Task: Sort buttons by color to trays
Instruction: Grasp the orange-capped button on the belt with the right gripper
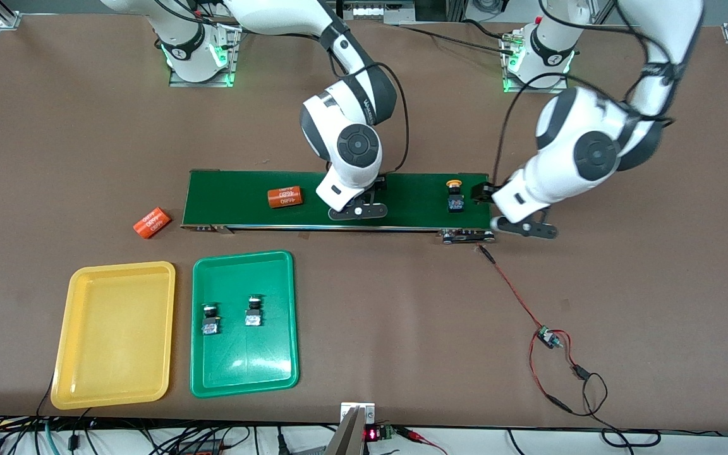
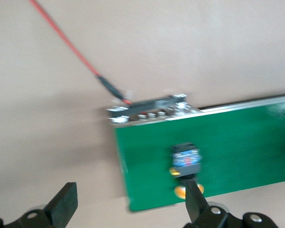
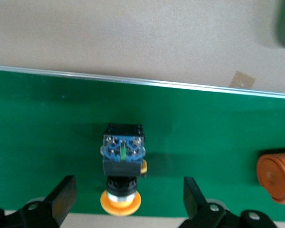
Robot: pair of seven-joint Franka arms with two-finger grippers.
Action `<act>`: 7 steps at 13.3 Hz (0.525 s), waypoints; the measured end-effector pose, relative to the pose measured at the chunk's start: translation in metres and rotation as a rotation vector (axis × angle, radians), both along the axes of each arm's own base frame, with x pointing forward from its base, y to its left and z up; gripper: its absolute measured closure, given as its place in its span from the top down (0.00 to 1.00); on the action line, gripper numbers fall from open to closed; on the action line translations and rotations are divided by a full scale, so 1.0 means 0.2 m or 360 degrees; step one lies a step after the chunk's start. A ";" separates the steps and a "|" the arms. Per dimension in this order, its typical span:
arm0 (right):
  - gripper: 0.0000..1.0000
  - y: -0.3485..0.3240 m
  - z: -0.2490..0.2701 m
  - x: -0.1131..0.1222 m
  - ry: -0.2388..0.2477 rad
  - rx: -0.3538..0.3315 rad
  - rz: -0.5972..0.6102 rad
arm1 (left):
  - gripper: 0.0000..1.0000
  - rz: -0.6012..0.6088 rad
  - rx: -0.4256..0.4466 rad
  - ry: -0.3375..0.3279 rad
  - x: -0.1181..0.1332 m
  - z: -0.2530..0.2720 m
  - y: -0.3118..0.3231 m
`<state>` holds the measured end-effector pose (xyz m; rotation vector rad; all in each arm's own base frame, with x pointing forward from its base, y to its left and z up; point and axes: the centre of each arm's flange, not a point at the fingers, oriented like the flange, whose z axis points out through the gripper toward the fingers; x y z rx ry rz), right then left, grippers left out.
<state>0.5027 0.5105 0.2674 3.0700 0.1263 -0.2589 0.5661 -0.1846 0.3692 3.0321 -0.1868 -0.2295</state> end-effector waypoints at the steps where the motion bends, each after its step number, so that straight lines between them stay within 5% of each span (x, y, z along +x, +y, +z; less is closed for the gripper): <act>1: 1.00 -0.01 -0.04 0.00 -0.0011 -0.0001 -0.0005 | 1.00 -0.0017 0.0061 -0.0004 0.03 0.10 0.05; 5: 0.81 -0.03 -0.08 -0.01 -0.0011 -0.0008 -0.0005 | 1.00 0.0021 0.0142 -0.0023 0.13 0.44 0.18; 7: 0.59 -0.04 -0.09 -0.01 -0.0010 -0.0011 -0.0007 | 1.00 0.0101 0.0162 -0.0096 0.15 0.59 0.33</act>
